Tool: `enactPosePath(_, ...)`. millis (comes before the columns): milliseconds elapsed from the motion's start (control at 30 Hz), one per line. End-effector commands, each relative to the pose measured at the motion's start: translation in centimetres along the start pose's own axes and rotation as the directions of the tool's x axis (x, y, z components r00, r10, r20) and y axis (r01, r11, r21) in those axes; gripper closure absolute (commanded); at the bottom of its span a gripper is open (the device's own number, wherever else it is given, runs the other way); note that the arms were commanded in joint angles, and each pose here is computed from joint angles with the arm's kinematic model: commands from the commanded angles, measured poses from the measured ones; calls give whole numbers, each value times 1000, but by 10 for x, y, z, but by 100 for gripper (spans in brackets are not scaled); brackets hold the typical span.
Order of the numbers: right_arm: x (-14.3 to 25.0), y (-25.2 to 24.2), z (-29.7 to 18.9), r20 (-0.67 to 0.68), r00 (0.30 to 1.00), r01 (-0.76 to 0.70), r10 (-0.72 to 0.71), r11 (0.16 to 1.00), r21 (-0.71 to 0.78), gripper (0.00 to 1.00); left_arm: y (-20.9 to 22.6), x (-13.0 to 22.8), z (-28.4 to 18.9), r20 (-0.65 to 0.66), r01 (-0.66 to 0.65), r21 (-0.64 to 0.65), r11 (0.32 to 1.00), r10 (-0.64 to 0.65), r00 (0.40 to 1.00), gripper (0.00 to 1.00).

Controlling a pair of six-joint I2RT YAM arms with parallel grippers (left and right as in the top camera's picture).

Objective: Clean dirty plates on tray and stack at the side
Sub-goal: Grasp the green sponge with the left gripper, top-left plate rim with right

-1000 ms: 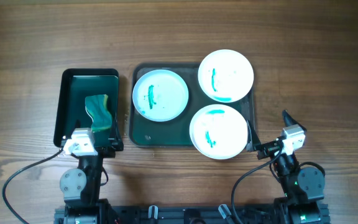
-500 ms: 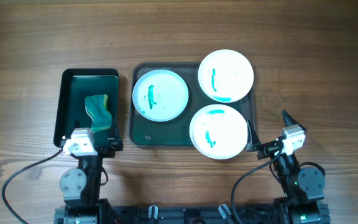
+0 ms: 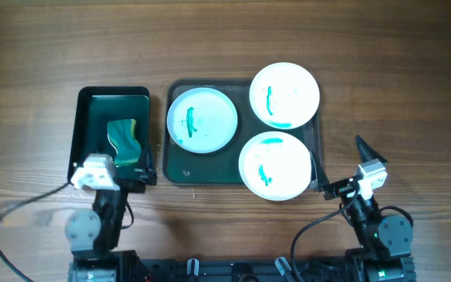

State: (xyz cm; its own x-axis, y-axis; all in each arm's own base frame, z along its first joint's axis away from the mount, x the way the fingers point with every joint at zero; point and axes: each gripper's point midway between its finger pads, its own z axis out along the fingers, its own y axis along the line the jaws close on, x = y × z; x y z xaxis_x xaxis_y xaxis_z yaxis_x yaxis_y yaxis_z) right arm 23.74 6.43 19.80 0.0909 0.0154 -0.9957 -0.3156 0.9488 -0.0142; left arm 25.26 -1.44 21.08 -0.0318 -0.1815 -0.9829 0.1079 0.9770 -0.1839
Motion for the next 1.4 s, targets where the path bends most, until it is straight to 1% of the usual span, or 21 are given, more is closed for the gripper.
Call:
enactPosePath(0, -8, 8, -1, 18, 1000, -22, 23, 999, -44, 0, -11, -21, 11, -43, 28, 43, 999, -26, 999, 0)
enactPosePath(100, -23, 8, -2, 41, 999, -18, 19, 999, -45, 0, -17, -23, 20, -123, 47, 67, 997, -39, 992, 0)
enactPosePath(233, -33, 16, -1, -24, 999, -33, 31, 995, -91, 0, -18, -20, 23, -277, 83, 35, 996, -71, 958, 0)
enactPosePath(333, -50, 23, 7, -99, 994, -64, 50, 988, -139, 0, -27, -11, 23, -360, 121, 73, 990, -87, 929, 0)
enactPosePath(467, -65, 27, 25, -317, 945, -142, 87, 978, -155, 0, -46, 3, 14, -437, 186, 165, 969, -97, 894, 0)
enactPosePath(567, -70, 29, 40, -504, 856, -217, 116, 965, -147, 0, -50, 14, 8, -490, 220, 168, 961, -112, 865, 0)
enactPosePath(667, -70, 34, 51, -657, 741, -299, 143, 945, -131, 0, -49, 14, 9, -500, 285, 121, 951, -190, 845, 0)
enactPosePath(700, -67, 34, 56, -710, 687, -329, 154, 937, -115, 0, -45, 18, 11, -514, 309, 88, 947, -222, 829, 0)
enactPosePath(733, -65, 36, 62, -748, 644, -359, 161, 927, -109, 0, -44, 21, 13, -526, 315, 72, 946, -233, 818, 0)
enactPosePath(800, -54, 36, 77, -776, 601, -398, 190, 914, -84, 0, -35, 22, 21, -549, 338, -9, 941, -287, 785, 0)
enactPosePath(833, -40, 37, 85, -805, 539, -451, 246, 892, -29, 0, -29, 18, 27, -567, 327, -55, 944, -299, 768, 0)
enactPosePath(867, -37, 40, 89, -811, 534, -466, 240, 884, -44, 0, -24, 15, 29, -584, 313, -97, 945, -309, 751, 0)
enactPosePath(933, -34, 51, 99, -815, 539, -506, 214, 855, -110, 11, -13, 10, 33, -613, 275, -182, 944, -328, 719, 0)
enactPosePath(967, -28, 57, 106, -822, 528, -510, 212, 853, -108, 20, -6, 7, 36, -634, 247, -233, 941, -340, 695, 0)
enactPosePath(1033, -10, 69, 122, -852, 482, -459, 204, 887, -47, 21, 1, 6, 46, -675, 217, -288, 933, -359, 645, 0)
enactPosePath(1067, 2, 80, 133, -871, 454, -431, 188, 902, -30, 23, 4, 13, 54, -697, 212, -303, 929, -368, 616, 0)
enactPosePath(1133, 22, 101, 152, -898, 408, -413, 165, 911, -21, 27, 7, 25, 63, -715, 208, -315, 926, -376, 590, 0)
enactPosePath(1233, 54, 125, 171, -925, 354, -420, 137, 907, -26, 39, 10, 30, 71, -715, 208, -316, 926, -376, 589, 0)
enactPosePath(1300, 84, 128, 178, -938, 293, -431, 187, 901, 45, 46, 9, 26, 76, -704, 217, -302, 928, -371, 606, 0)
enactPosePath(1333, 115, 128, 182, -947, 235, -426, 221, 899, 104, 52, 10, 27, 75, -707, 206, -302, 931, -364, 607, 0)
enactPosePath(1367, 125, 128, 183, -950, 218, -423, 225, 899, 116, 52, 12, 27, 74, -707, 196, -313, 929, -366, 606, 0)
